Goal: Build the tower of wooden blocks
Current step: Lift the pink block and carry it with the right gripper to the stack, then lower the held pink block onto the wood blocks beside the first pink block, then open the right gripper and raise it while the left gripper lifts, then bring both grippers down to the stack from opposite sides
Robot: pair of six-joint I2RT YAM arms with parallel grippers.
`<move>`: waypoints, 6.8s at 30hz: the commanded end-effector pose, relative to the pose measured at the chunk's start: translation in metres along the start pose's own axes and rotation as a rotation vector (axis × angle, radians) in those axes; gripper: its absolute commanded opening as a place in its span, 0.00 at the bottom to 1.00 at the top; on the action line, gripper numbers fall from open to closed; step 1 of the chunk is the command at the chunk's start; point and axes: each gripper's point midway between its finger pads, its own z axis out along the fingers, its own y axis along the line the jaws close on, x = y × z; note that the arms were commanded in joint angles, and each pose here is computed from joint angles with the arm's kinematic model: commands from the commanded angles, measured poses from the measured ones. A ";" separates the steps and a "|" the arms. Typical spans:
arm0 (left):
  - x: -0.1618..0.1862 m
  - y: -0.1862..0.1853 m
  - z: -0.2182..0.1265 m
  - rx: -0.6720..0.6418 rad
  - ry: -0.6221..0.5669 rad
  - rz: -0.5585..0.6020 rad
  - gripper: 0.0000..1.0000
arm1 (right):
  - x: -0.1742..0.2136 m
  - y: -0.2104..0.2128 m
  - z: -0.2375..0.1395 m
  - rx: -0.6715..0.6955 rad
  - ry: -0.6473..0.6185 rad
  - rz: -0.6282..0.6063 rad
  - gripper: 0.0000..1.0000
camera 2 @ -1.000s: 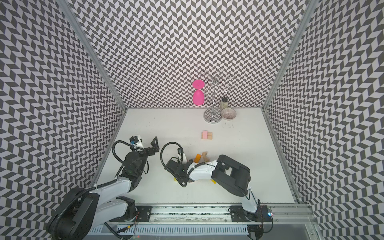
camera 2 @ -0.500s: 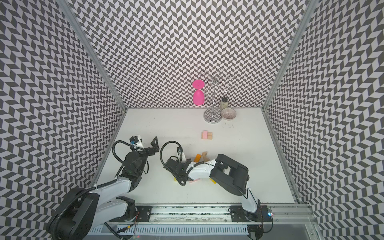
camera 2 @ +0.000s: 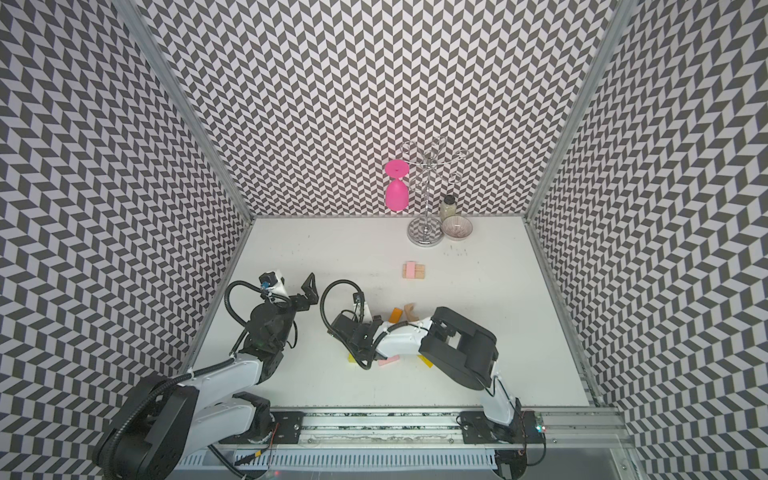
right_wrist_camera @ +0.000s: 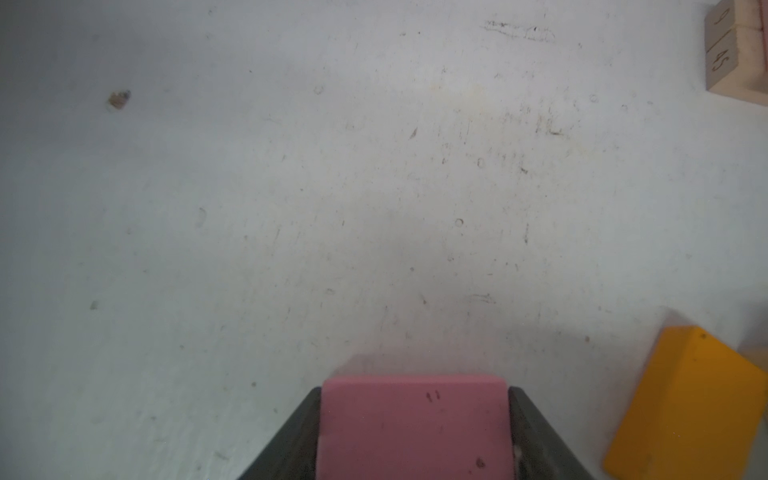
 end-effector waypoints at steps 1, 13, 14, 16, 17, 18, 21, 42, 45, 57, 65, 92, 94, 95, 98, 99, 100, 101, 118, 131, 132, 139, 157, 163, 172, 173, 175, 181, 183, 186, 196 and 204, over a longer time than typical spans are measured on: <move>-0.005 0.000 0.000 0.004 -0.021 -0.015 1.00 | -0.028 -0.014 -0.032 0.006 -0.046 -0.051 0.43; -0.007 0.002 -0.004 0.006 -0.035 -0.021 1.00 | -0.151 -0.049 -0.183 -0.279 -0.418 0.014 0.25; -0.007 0.002 -0.004 0.007 -0.035 -0.021 1.00 | -0.159 -0.055 -0.194 -0.291 -0.458 0.011 0.25; -0.007 0.002 -0.005 0.008 -0.036 -0.023 1.00 | -0.175 -0.071 -0.210 -0.303 -0.531 0.011 0.28; -0.007 0.002 -0.005 0.008 -0.037 -0.025 1.00 | -0.178 -0.073 -0.213 -0.332 -0.553 -0.031 0.20; -0.008 0.002 -0.005 0.008 -0.038 -0.025 1.00 | -0.178 -0.075 -0.214 -0.346 -0.586 -0.096 0.18; -0.008 0.003 -0.006 0.009 -0.039 -0.027 1.00 | -0.164 -0.091 -0.213 -0.281 -0.687 -0.259 0.00; -0.010 -0.042 -0.031 0.306 -0.081 0.044 1.00 | -0.132 -0.172 -0.041 -0.682 -0.213 -1.014 0.00; -0.004 -0.076 -0.049 0.512 -0.094 0.127 1.00 | -0.123 -0.186 -0.028 -0.703 -0.186 -1.116 0.00; 0.033 -0.130 -0.037 0.718 0.054 0.271 1.00 | -0.117 -0.227 0.027 -0.653 -0.123 -1.247 0.00; 0.035 -0.129 -0.035 0.703 0.062 0.271 1.00 | -0.128 -0.219 0.044 -0.738 -0.122 -1.246 0.00; 0.038 -0.131 -0.031 0.685 0.074 0.286 1.00 | -0.133 -0.205 0.081 -0.828 -0.104 -1.098 0.02; 0.039 -0.131 -0.030 0.684 0.076 0.289 1.00 | -0.135 -0.204 0.081 -0.836 -0.113 -1.092 0.03; 0.039 -0.131 -0.030 0.683 0.077 0.288 1.00 | -0.136 -0.202 0.080 -0.841 -0.121 -1.088 0.04; 0.039 -0.131 -0.030 0.682 0.078 0.288 1.00 | -0.137 -0.201 0.082 -0.845 -0.123 -1.077 0.07; 0.039 -0.131 -0.030 0.681 0.077 0.289 1.00 | -0.137 -0.200 0.083 -0.847 -0.121 -1.075 0.08; 0.038 -0.131 -0.030 0.682 0.077 0.290 1.00 | -0.137 -0.200 0.083 -0.850 -0.118 -1.074 0.09; 0.039 -0.131 -0.030 0.683 0.079 0.291 1.00 | -0.136 -0.200 0.084 -0.854 -0.116 -1.070 0.10; 0.040 -0.132 -0.030 0.681 0.079 0.296 1.00 | -0.139 -0.197 0.092 -0.857 -0.095 -1.006 0.26; 0.040 -0.133 -0.030 0.683 0.081 0.298 1.00 | -0.130 -0.194 0.094 -0.882 -0.074 -0.995 0.41; 0.040 -0.133 -0.030 0.684 0.080 0.298 1.00 | -0.129 -0.193 0.095 -0.882 -0.072 -0.997 0.41; 0.041 -0.133 -0.030 0.683 0.082 0.301 1.00 | -0.126 -0.193 0.096 -0.884 -0.058 -0.993 0.43; 0.041 -0.134 -0.029 0.680 0.084 0.305 1.00 | -0.138 -0.194 0.090 -0.863 -0.082 -1.009 1.00; 0.041 -0.132 -0.027 0.662 0.086 0.300 1.00 | -0.188 -0.186 0.051 -0.841 -0.232 -0.990 1.00; 0.024 -0.075 0.015 0.241 0.090 0.184 1.00 | -0.304 -0.227 -0.092 -0.445 -0.820 -0.189 1.00; 0.022 -0.073 0.016 0.224 0.087 0.176 1.00 | -0.299 -0.241 -0.114 -0.397 -0.915 -0.049 1.00; 0.015 -0.068 0.018 0.182 0.076 0.144 1.00 | -0.283 -0.272 -0.140 -0.324 -1.029 0.242 1.00; -0.013 -0.045 0.024 -0.048 0.156 -0.140 1.00 | -0.232 -0.295 -0.086 -0.267 -0.696 0.669 1.00; -0.022 -0.045 0.018 -0.043 0.132 -0.170 1.00 | -0.221 -0.300 -0.068 -0.259 -0.644 0.790 1.00; -0.038 -0.038 0.006 -0.052 0.069 -0.187 1.00 | -0.217 -0.299 -0.063 -0.313 -0.651 0.879 1.00; -0.065 -0.070 0.014 0.077 0.065 -0.297 1.00 | -0.218 -0.300 -0.038 -0.192 -0.585 0.606 1.00; -0.008 -0.098 0.087 -0.001 0.339 -0.084 1.00 | -0.150 -0.309 0.023 -0.039 -0.348 0.562 0.82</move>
